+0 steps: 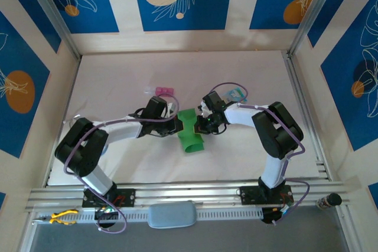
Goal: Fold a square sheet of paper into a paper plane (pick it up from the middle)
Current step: First fold in half a square sheet of paper at the center of the table.
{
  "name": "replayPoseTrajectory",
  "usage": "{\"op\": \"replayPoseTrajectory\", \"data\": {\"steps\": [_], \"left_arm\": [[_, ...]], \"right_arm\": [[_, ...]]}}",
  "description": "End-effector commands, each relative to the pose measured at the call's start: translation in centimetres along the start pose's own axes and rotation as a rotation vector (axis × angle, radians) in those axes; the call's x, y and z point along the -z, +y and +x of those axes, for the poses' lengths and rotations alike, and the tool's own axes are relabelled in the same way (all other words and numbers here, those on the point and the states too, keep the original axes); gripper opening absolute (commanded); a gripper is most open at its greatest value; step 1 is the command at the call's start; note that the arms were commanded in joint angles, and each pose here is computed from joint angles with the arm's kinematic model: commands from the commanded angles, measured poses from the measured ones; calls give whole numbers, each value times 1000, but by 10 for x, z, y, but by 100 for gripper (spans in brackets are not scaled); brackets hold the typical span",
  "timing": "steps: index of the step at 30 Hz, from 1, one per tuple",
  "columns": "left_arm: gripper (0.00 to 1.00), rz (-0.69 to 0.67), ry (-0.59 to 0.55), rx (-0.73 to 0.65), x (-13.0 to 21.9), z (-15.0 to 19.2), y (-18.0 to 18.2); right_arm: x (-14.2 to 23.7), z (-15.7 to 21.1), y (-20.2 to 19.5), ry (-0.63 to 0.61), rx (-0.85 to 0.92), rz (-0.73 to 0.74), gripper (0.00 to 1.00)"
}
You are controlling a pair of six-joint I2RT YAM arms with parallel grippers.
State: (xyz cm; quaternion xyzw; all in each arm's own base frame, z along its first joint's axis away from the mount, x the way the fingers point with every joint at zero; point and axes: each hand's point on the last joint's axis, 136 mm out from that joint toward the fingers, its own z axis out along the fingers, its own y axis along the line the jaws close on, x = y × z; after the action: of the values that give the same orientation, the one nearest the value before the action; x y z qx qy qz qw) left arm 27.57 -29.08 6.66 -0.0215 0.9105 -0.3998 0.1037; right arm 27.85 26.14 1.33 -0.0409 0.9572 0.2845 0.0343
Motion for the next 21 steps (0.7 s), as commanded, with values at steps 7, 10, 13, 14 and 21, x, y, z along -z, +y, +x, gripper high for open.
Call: {"op": "replayPoseTrajectory", "data": {"steps": [7, 10, 13, 14, 21], "left_arm": [[1, 10, 92, 82, -20, 24, 15], [2, -17, 104, 99, -25, 31, 29], [1, -51, 118, 116, -28, 40, 44], [1, -66, 120, 116, -28, 42, 49], [2, -134, 116, 69, -20, 45, 60]], "right_arm": [[-13, 35, -56, 101, -92, 191, 0], [-14, 36, -57, 103, -95, 192, 0], [-14, 38, -58, 105, -97, 192, 0], [-14, 38, -58, 106, -97, 192, 0], [-13, 39, -60, 100, -101, 198, 0]]}}
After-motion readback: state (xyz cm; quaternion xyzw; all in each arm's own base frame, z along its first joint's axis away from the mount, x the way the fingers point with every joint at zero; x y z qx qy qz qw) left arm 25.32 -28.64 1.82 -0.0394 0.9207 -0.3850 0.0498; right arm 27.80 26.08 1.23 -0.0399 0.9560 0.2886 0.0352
